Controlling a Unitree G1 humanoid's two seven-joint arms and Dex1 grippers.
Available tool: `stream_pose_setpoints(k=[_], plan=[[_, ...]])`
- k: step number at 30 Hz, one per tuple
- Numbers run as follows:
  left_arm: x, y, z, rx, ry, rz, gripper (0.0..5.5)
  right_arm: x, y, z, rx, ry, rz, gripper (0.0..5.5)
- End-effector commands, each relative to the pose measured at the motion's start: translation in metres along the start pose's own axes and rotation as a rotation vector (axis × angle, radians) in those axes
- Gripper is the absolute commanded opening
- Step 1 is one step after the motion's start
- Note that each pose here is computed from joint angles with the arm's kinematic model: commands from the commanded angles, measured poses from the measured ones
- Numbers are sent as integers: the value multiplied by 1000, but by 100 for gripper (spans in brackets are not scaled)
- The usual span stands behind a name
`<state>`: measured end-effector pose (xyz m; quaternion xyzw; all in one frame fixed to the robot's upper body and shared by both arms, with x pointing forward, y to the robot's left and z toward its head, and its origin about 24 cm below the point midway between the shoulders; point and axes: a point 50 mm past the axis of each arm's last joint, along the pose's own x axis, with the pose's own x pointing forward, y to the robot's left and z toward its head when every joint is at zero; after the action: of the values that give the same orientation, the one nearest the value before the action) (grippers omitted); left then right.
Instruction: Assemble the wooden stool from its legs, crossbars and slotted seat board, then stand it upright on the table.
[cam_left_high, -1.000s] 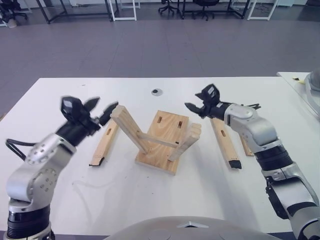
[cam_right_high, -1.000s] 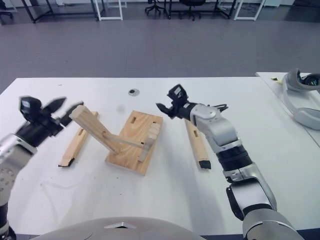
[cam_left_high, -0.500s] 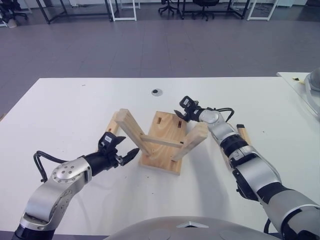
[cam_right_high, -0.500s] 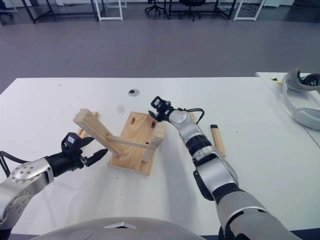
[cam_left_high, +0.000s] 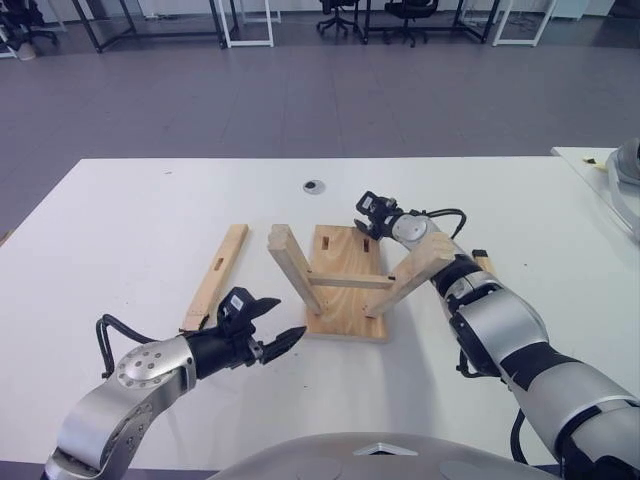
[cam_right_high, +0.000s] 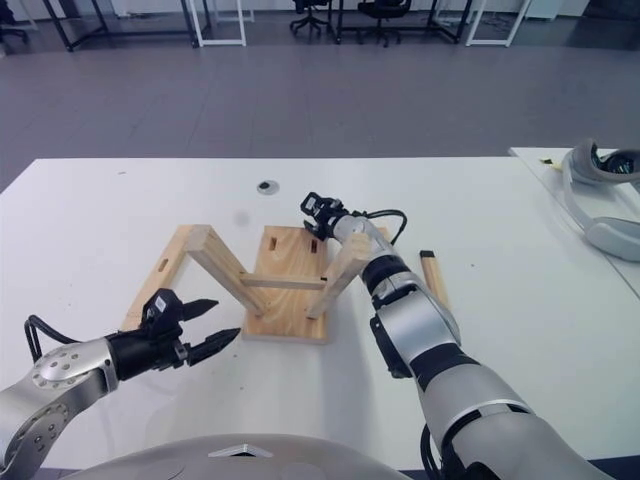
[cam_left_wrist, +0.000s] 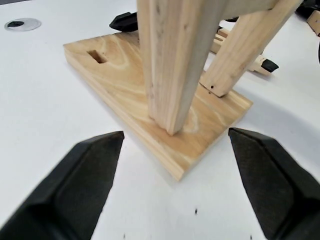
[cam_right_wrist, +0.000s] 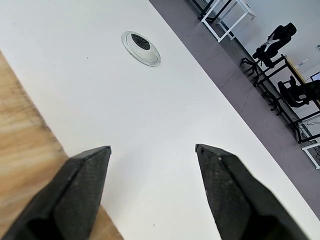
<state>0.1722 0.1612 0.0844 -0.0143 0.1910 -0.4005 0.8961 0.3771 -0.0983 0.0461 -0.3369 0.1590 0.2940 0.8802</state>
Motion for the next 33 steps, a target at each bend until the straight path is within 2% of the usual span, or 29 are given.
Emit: stream_pose_setpoints(k=[1, 6, 11, 15, 20, 22, 25, 27, 30, 33], plan=[[26, 14, 7, -31, -77, 103, 385, 2, 28, -19, 21, 88, 119, 318], [46, 8, 4, -82, -105, 104, 385, 2, 34, -24, 20, 112, 166, 318], [28, 22, -12, -45, -36, 188, 385, -6, 37, -37, -122, 146, 338, 318], [6, 45, -18, -10, -16, 225, 385, -27, 19, -54, -302, 201, 555, 318], [-3, 77, -12, 66, -71, 237, 385, -67, -15, -47, -329, 179, 813, 318], [-5, 88, -14, 109, -62, 255, 385, -80, -17, -44, -327, 171, 880, 318], [-6, 96, -14, 178, -43, 262, 385, -96, -3, -30, -274, 77, 987, 318], [-12, 91, -10, 205, -57, 246, 385, -97, -2, -19, -255, 28, 934, 318], [-33, 73, 3, 211, -86, 206, 385, -83, -17, -18, -273, 47, 709, 318], [-57, 61, 4, 215, -12, 200, 385, -69, -18, -21, -267, 41, 585, 318]])
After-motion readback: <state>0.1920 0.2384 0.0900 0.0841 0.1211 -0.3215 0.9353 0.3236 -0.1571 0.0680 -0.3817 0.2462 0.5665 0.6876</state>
